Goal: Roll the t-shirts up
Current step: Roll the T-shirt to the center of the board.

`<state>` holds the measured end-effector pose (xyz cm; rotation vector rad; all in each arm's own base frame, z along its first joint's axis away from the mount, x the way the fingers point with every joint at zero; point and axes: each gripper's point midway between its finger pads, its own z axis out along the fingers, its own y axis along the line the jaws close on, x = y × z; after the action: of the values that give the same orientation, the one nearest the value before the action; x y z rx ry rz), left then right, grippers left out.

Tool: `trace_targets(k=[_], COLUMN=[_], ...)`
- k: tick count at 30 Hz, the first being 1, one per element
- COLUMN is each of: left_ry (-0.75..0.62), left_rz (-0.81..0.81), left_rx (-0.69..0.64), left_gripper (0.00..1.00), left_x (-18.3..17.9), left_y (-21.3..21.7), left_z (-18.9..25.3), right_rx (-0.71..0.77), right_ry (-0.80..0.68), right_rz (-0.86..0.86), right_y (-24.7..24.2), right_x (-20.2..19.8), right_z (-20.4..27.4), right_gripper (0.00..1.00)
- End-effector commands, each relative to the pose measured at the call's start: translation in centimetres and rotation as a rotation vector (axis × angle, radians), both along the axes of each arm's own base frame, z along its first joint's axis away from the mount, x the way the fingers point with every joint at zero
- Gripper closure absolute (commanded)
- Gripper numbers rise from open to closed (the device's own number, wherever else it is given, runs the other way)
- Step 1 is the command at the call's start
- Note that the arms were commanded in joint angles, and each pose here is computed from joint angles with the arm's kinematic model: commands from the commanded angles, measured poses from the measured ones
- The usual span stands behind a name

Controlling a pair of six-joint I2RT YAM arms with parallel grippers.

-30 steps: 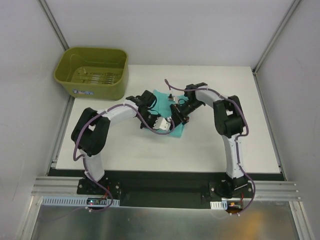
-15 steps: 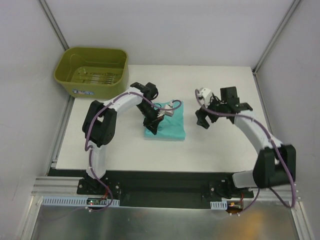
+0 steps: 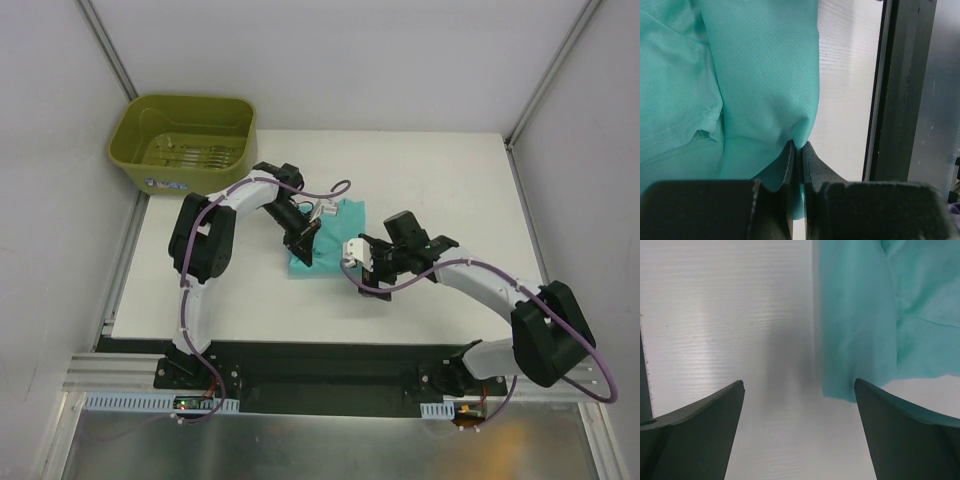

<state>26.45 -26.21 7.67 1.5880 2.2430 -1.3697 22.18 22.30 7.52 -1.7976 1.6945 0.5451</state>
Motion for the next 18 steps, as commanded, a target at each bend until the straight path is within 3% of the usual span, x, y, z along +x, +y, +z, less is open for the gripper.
trace_targets(k=[1,16,18], left_ry=[0.04,0.045,0.041], left_rz=[0.03,0.046,0.048], left_rx=[-0.064,-0.092,-0.093], left_gripper=[1.0,1.0,1.0], left_x=[0.4,1.2,1.3], left_y=[-0.8,-0.9,-0.7], left_z=[1.2,1.4,1.4], right_rx=[0.063,0.022,0.009], right_ry=[-0.106,-0.115,-0.107], right_rz=[0.082,0.152,0.153], right_y=[2.9,6.3,6.3], right_x=[2.1,5.0,5.1], right_z=[1.6,-1.0,-1.7], right_gripper=[0.04,0.04,0.0])
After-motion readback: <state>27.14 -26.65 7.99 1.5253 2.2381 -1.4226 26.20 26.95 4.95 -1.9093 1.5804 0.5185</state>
